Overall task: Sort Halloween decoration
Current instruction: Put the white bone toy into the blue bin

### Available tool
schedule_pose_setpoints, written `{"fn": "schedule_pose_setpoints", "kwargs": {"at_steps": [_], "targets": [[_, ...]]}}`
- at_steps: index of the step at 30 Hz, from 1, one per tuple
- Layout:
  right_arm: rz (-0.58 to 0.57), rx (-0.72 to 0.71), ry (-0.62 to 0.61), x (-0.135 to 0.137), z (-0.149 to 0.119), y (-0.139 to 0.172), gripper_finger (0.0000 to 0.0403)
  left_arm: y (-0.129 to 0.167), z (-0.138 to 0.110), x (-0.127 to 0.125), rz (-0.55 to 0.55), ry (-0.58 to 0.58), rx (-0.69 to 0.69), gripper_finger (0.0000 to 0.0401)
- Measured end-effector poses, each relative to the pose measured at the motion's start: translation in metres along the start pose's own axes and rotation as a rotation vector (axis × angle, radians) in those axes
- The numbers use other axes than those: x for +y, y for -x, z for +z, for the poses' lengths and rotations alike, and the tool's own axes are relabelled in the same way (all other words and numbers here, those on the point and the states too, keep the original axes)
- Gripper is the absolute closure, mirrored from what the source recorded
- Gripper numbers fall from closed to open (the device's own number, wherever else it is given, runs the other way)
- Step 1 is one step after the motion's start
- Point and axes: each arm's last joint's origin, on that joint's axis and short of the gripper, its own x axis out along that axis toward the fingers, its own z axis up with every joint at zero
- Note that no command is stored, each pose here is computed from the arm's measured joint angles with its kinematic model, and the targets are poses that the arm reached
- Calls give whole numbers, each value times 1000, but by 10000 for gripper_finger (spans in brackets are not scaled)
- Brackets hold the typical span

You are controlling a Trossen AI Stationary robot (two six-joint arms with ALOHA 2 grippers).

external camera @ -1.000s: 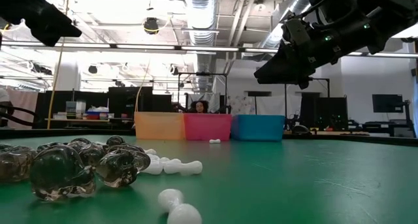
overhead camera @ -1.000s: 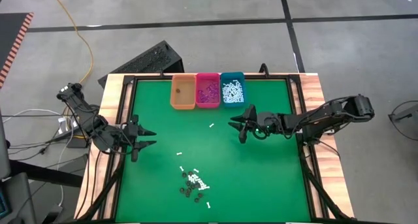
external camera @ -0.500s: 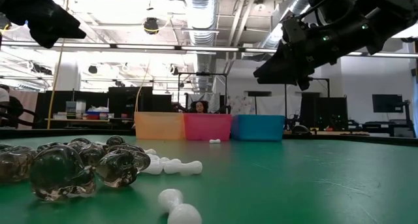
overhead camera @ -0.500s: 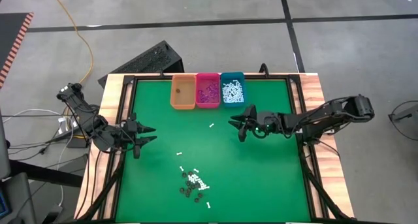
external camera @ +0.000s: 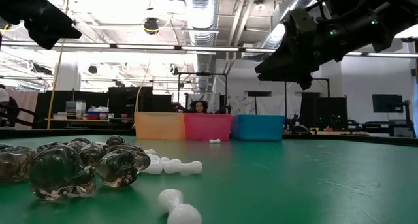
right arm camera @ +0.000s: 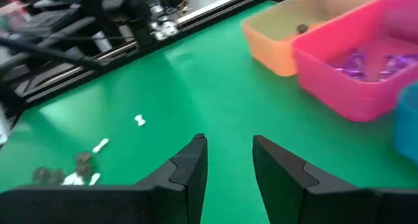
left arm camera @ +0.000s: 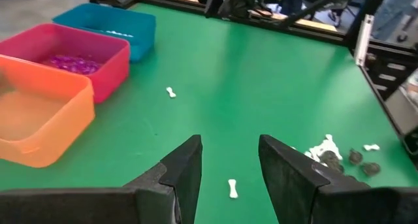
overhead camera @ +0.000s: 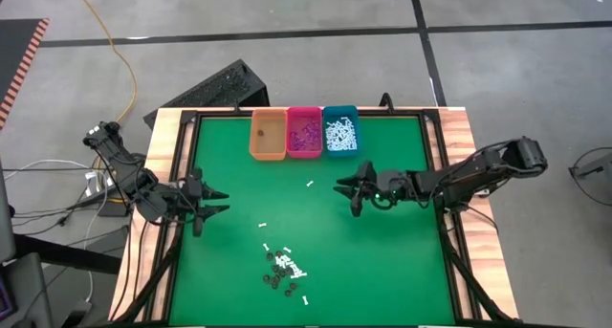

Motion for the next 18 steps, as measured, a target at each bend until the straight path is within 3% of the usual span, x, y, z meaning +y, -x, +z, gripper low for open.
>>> {"fn": "schedule_pose_setpoints", "kwargs": {"at_steps": [5, 11, 18], "targets": [[-5, 50, 50, 3, -14, -8, 251, 0, -1, -1, -47, 2, 28, 259], [-55, 113, 119, -3, -39, -41, 250, 0, -1, -2, -69, 0, 43, 259], [-112, 122, 259, -4, -32, -95, 212, 0, -1, -2, -69, 0, 44, 259]]}}
